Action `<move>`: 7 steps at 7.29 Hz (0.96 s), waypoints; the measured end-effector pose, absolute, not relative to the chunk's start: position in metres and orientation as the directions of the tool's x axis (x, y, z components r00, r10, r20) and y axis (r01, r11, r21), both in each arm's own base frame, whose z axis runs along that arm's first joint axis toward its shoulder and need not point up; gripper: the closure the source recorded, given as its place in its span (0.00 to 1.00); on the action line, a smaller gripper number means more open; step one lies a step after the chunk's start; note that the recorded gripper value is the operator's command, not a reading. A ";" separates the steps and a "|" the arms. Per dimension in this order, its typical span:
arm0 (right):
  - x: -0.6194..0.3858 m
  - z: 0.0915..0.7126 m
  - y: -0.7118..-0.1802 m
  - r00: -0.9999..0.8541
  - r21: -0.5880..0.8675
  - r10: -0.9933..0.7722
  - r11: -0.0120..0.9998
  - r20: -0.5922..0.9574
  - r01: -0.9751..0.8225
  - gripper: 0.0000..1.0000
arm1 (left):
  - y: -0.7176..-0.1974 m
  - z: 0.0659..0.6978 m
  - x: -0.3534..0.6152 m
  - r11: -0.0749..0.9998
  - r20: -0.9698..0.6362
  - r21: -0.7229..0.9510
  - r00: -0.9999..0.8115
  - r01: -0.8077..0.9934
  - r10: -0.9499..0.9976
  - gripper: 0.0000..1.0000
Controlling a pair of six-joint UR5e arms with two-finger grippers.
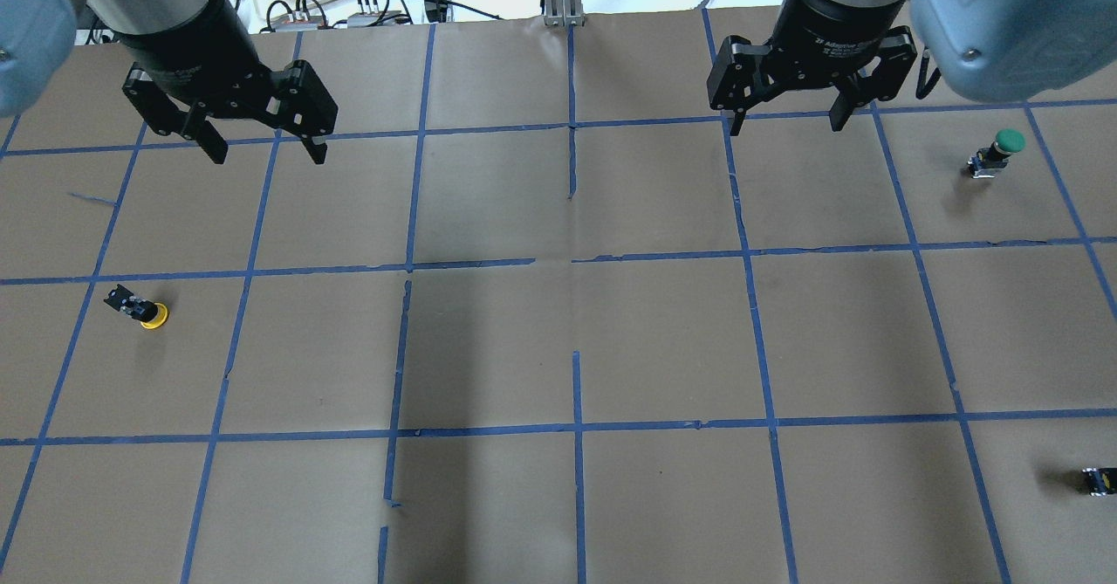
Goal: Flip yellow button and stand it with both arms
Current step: 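Move the left gripper toward the yellow-capped button lying on the table, then lower the left gripper over the yellow button and close on its base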
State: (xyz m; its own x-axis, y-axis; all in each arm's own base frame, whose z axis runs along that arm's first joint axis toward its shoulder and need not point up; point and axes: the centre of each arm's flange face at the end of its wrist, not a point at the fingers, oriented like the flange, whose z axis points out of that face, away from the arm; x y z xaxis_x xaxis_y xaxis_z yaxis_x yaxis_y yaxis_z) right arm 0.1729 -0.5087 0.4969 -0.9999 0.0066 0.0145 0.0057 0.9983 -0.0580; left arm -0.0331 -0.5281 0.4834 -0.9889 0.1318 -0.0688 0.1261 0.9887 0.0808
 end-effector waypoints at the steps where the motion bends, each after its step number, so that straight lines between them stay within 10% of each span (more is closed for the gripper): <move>1: 0.173 0.497 -0.508 -1.000 -0.057 0.005 0.998 0.014 0.004 0.00 | -0.533 0.469 0.005 0.977 -0.052 0.109 -0.980 0.184 0.191 0.00; 7: 0.175 0.496 -0.507 -1.000 -0.055 -0.001 0.998 0.013 -0.002 0.00 | -0.516 0.341 0.176 0.935 -0.044 0.048 -0.935 0.351 0.353 0.00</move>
